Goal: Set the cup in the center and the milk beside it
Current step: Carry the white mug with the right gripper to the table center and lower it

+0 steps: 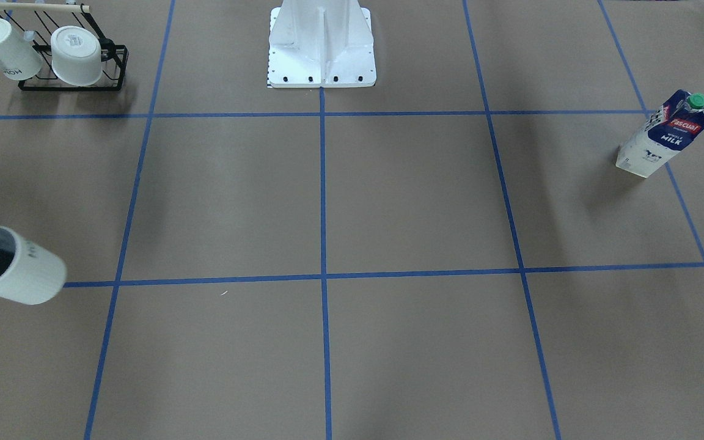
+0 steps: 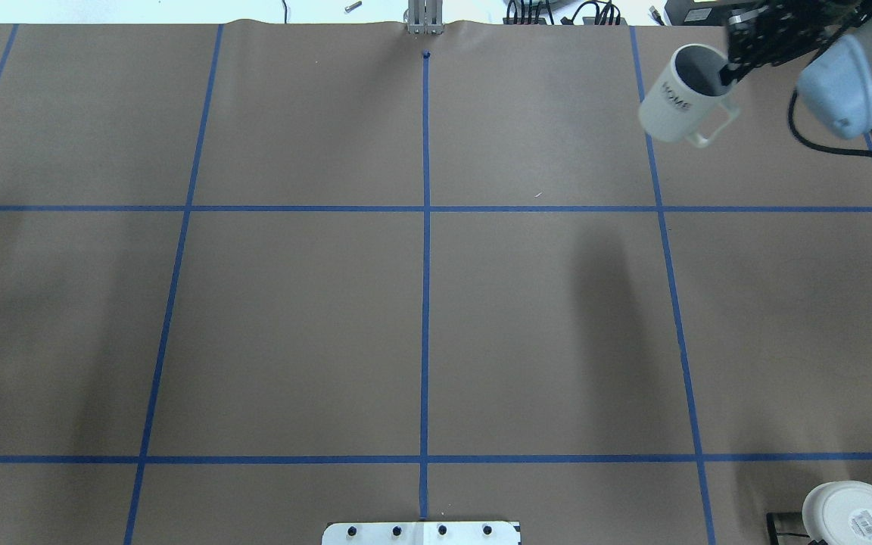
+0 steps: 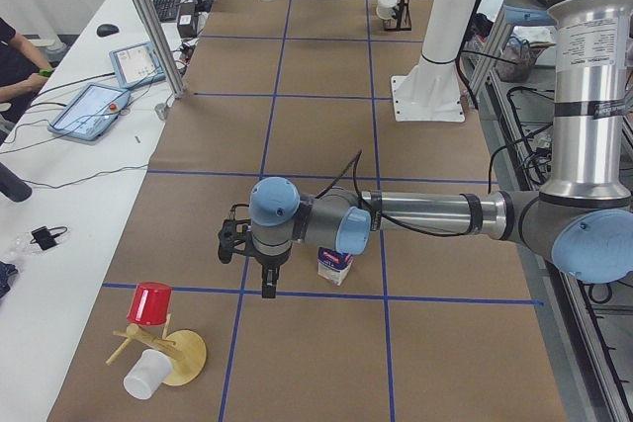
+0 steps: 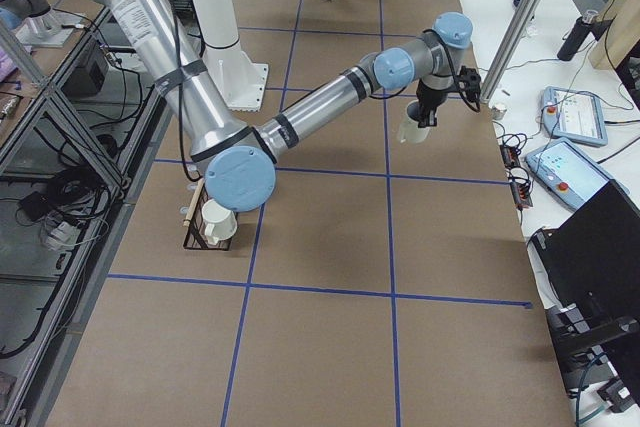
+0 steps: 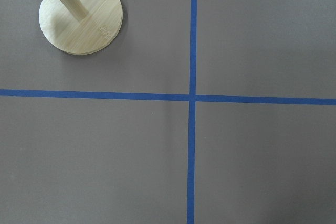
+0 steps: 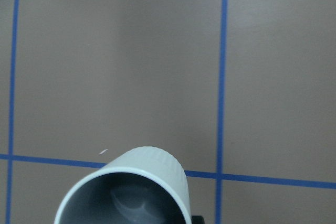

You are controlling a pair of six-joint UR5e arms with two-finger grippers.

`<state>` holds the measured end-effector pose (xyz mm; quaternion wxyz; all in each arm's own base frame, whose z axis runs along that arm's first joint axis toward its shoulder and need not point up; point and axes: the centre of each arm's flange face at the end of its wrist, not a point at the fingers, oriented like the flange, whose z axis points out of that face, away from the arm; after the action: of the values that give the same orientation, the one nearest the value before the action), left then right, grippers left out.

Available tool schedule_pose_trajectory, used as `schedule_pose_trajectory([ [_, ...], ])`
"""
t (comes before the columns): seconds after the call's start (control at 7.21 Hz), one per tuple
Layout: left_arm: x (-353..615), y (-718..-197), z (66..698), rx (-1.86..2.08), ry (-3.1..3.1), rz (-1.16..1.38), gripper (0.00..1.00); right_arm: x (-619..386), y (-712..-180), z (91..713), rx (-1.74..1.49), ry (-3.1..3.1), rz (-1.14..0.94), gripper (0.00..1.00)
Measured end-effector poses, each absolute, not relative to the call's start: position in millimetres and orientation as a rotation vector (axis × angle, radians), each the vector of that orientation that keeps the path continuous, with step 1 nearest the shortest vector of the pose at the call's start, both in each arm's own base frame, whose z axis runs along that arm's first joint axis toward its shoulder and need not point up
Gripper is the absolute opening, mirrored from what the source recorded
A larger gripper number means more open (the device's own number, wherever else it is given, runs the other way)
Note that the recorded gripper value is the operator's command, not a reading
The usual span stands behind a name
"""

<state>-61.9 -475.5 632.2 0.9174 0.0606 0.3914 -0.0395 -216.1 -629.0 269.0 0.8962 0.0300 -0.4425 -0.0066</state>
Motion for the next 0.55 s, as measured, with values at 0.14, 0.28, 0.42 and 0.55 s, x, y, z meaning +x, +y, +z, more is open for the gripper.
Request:
schedule_pose_trajectory([
  [0.14, -61.9, -475.5, 633.1, 0.123, 0.805, -0.082, 0.98, -279.5, -614.5, 229.3, 0.066, -0.898, -0.020, 0.00],
  [0.28, -61.9, -475.4, 635.1, 0.119, 0.805, -0.083, 0.98, -341.9, -599.3, 206.2, 0.062, -0.863, -0.019, 0.00],
  [0.42, -61.9, -475.0, 638.9, 0.113, 0.804, -0.084, 0.98, -397.8, -590.3, 188.1, 0.048, -0.839, -0.001, 0.00],
  [0.55, -61.8, -474.5, 643.7, 0.105, 0.804, -0.086, 0.98, -442.1, -588.1, 175.2, 0.029, -0.836, 0.027, 0.00],
])
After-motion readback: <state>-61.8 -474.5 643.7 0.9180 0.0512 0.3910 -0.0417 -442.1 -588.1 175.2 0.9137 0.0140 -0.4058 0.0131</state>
